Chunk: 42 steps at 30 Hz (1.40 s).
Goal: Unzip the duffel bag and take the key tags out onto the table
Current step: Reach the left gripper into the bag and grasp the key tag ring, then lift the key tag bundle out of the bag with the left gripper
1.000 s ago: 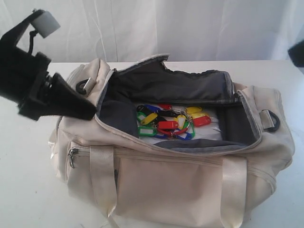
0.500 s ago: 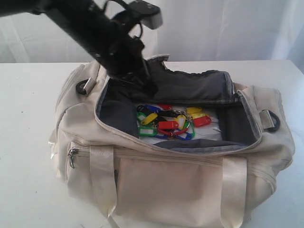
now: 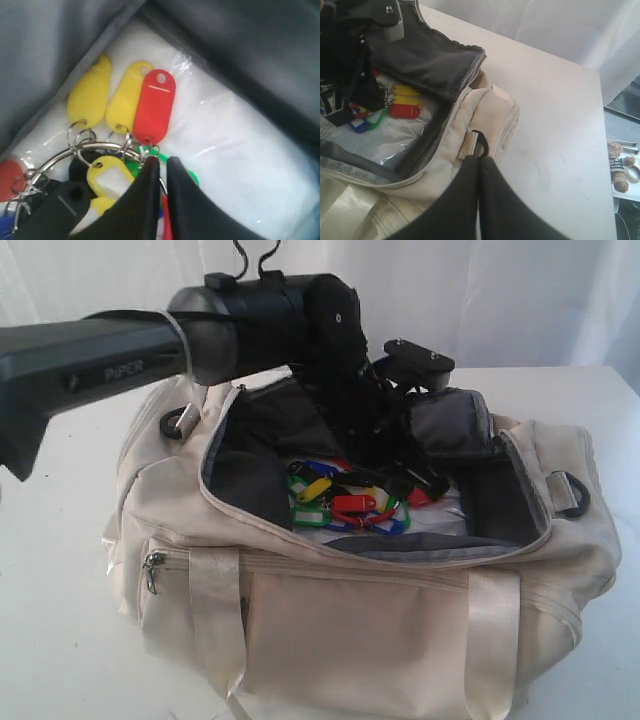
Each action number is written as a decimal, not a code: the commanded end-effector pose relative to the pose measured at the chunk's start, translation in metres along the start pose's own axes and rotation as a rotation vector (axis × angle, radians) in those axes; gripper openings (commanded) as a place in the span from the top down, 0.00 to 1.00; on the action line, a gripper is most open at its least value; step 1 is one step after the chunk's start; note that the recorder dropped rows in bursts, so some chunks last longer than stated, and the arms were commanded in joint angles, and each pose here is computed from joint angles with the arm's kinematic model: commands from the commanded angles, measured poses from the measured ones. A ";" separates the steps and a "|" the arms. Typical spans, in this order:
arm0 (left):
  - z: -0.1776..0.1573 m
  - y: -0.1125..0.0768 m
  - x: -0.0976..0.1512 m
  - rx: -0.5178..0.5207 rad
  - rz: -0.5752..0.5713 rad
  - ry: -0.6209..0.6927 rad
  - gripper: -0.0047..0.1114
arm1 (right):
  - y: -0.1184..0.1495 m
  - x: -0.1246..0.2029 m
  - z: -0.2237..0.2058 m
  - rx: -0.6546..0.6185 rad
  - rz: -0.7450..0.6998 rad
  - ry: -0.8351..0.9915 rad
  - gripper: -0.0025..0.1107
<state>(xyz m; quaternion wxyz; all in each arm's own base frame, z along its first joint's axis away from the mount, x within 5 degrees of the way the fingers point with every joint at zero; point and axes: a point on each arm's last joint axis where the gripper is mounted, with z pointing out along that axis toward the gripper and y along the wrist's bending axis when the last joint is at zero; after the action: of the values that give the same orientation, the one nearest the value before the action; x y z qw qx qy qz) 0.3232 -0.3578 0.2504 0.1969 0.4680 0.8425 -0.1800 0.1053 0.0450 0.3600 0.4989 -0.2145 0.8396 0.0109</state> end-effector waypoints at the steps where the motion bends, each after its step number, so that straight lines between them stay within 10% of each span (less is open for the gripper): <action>1: 0.006 -0.002 0.002 0.001 -0.002 0.031 0.52 | -0.001 0.000 0.000 0.006 0.004 -0.018 0.98; 5: 0.007 0.002 0.000 -0.037 -0.014 0.005 0.24 | -0.001 0.000 0.000 0.005 0.004 -0.021 0.98; 18: 0.048 0.013 0.019 -0.069 -0.017 0.143 0.29 | 0.000 -0.001 0.000 0.003 0.006 -0.023 0.98; 24: 0.060 0.014 0.030 -0.046 -0.025 0.235 0.49 | 0.000 0.000 0.000 0.001 0.007 -0.023 0.98; 31: 0.048 0.013 0.030 -0.050 -0.005 0.300 0.96 | 0.000 -0.001 0.000 0.001 0.007 -0.025 0.98; 42: -0.008 0.006 -0.007 -0.064 0.043 0.250 0.96 | 0.000 -0.001 0.000 0.001 0.007 -0.025 0.98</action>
<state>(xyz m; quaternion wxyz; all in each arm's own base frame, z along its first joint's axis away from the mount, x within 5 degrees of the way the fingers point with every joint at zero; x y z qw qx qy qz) 0.3366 -0.3571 0.2488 0.1300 0.4886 0.8572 -0.0974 0.1055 0.0454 0.3605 0.5015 -0.2125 0.8386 0.0141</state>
